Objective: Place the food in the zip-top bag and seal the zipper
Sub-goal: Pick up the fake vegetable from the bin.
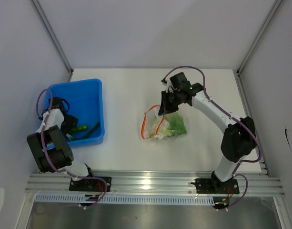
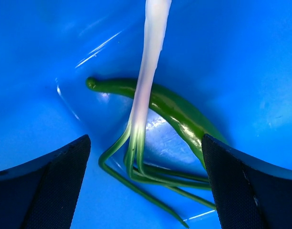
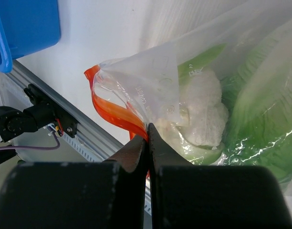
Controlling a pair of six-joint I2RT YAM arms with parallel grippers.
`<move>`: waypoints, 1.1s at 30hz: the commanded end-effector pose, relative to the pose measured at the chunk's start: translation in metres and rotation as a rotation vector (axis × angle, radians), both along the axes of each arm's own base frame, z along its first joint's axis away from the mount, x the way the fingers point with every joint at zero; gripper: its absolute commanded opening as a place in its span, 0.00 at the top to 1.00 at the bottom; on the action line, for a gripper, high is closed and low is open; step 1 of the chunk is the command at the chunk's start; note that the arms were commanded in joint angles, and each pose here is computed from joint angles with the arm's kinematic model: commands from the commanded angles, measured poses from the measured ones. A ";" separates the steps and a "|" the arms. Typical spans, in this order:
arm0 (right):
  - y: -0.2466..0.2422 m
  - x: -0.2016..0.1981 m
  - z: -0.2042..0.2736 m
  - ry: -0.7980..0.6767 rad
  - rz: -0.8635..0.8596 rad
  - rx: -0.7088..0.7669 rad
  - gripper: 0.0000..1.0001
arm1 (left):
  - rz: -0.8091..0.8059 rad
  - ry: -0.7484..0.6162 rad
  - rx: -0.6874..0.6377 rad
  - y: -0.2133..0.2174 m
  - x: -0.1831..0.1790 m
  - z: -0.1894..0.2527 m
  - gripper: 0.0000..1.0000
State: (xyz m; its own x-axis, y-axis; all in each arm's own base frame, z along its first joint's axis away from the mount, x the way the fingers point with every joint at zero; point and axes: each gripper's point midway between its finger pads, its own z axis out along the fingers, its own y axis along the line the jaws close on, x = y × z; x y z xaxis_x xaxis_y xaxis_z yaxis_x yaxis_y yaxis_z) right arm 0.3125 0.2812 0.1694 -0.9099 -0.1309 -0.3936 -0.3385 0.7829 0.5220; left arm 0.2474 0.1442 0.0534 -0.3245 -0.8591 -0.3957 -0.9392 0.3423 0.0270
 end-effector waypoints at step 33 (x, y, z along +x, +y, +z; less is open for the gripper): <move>-0.011 0.021 0.025 -0.062 -0.068 0.038 1.00 | -0.096 -0.171 0.180 0.011 0.069 0.064 0.99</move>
State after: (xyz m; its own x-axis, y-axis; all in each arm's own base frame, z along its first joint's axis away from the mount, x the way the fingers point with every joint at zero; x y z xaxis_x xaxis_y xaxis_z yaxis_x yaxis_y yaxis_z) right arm 0.3236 0.2666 0.1787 -0.9072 -0.0800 -0.4131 -0.3078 0.7955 0.5219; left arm 0.2912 0.1557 0.0735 -0.3340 -0.7984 -0.5011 -0.9210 0.3895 -0.0068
